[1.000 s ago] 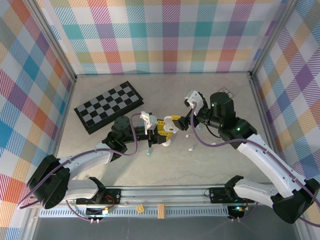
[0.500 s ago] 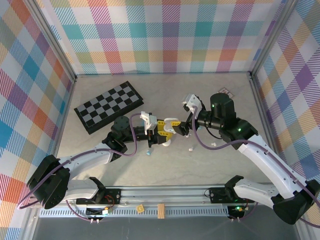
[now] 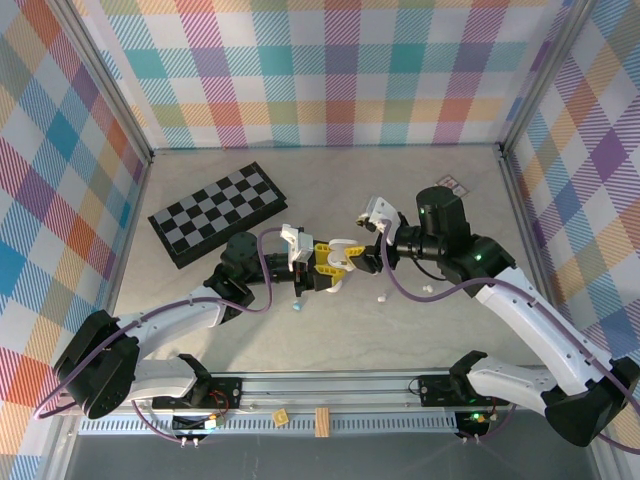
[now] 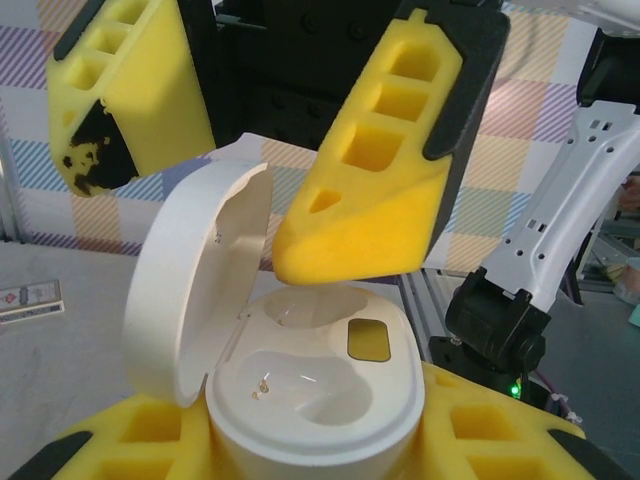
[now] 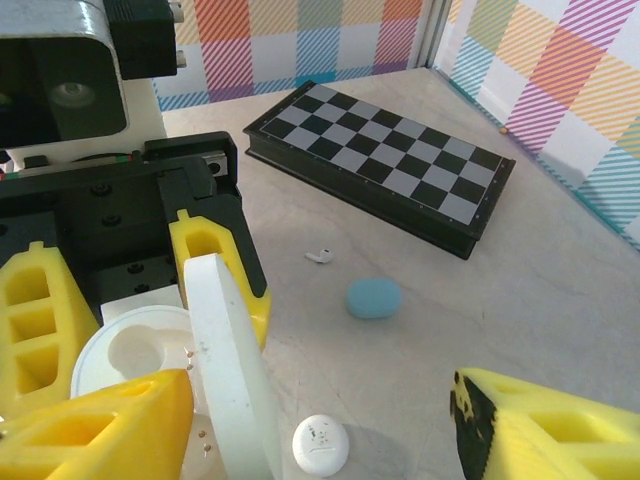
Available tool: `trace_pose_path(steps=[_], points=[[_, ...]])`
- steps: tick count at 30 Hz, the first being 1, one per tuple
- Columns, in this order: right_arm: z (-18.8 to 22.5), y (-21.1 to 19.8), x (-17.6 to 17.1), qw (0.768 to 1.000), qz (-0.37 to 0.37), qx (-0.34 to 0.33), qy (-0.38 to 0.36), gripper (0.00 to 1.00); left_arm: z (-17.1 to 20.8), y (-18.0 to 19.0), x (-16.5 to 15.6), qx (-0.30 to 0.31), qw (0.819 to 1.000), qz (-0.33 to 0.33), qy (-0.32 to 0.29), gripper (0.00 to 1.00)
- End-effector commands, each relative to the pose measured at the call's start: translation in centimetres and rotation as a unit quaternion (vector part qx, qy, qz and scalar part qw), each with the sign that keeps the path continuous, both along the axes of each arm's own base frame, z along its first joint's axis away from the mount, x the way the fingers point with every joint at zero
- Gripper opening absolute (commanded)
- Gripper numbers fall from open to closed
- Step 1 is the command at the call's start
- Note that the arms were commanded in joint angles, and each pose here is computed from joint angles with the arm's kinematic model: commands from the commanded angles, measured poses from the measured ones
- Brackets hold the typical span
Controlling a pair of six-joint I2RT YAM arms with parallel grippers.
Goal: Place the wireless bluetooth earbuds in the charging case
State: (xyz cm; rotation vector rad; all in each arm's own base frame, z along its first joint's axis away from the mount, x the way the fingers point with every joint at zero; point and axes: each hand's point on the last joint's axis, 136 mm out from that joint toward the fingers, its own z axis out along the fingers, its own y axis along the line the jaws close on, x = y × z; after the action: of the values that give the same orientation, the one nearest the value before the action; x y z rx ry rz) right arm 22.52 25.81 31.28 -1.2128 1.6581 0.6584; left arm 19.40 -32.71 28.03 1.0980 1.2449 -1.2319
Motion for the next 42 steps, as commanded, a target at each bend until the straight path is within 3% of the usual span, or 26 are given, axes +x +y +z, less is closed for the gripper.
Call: trace_pose_path(steps=[1, 9, 14, 18, 20, 22, 28, 32, 39, 42], points=[[1.3, 0.0, 0.4, 1.0, -0.01, 0.008, 0.0, 0.59, 2.7, 0.1, -1.2, -0.025, 0.999, -0.024, -0.029, 0.33], [0.9, 0.9, -2.7, 0.996, 0.083, 0.009, 0.014, 0.26, 2.7, 0.0, -2.1, -0.018, 0.998, -0.053, -0.024, 0.33], [1.1, 0.9, -2.9, 0.996, 0.091, 0.008, 0.01, 0.0, 2.5, 0.0, -2.2, -0.014, 0.998, -0.056, -0.021, 0.33], [1.2, 1.0, -2.6, 0.996, 0.087, 0.01, 0.0, 0.0, 2.8, 0.1, -2.0, -0.021, 0.998, -0.045, -0.025, 0.39], [1.3, 0.9, -2.3, 0.997, 0.08, 0.016, -0.01, 0.0, 3.0, 0.2, -1.6, -0.029, 0.999, -0.031, -0.026, 0.55], [1.7, 1.0, -1.9, 0.997, 0.071, 0.026, -0.026, 0.0, 3.1, 0.2, -1.4, -0.036, 0.999, -0.023, -0.027, 0.65], [2.6, 0.7, -0.7, 0.997, 0.038, 0.042, -0.061, 0.0, 3.0, 0.5, -0.2, -0.046, 0.999, 0.015, -0.019, 0.75], [3.0, 0.7, -0.4, 0.996, 0.03, 0.05, -0.072, 0.0, 2.9, 0.4, 0.1, -0.049, 0.998, 0.021, -0.014, 0.75], [2.7, 0.8, -0.5, 0.996, 0.036, 0.048, -0.07, 0.0, 3.2, 0.2, 0.0, -0.052, 0.999, 0.012, -0.01, 0.57], [2.6, 0.8, -0.5, 0.996, 0.038, 0.047, -0.07, 0.0, 3.3, 0.1, 0.0, -0.052, 0.999, 0.007, -0.007, 0.54]])
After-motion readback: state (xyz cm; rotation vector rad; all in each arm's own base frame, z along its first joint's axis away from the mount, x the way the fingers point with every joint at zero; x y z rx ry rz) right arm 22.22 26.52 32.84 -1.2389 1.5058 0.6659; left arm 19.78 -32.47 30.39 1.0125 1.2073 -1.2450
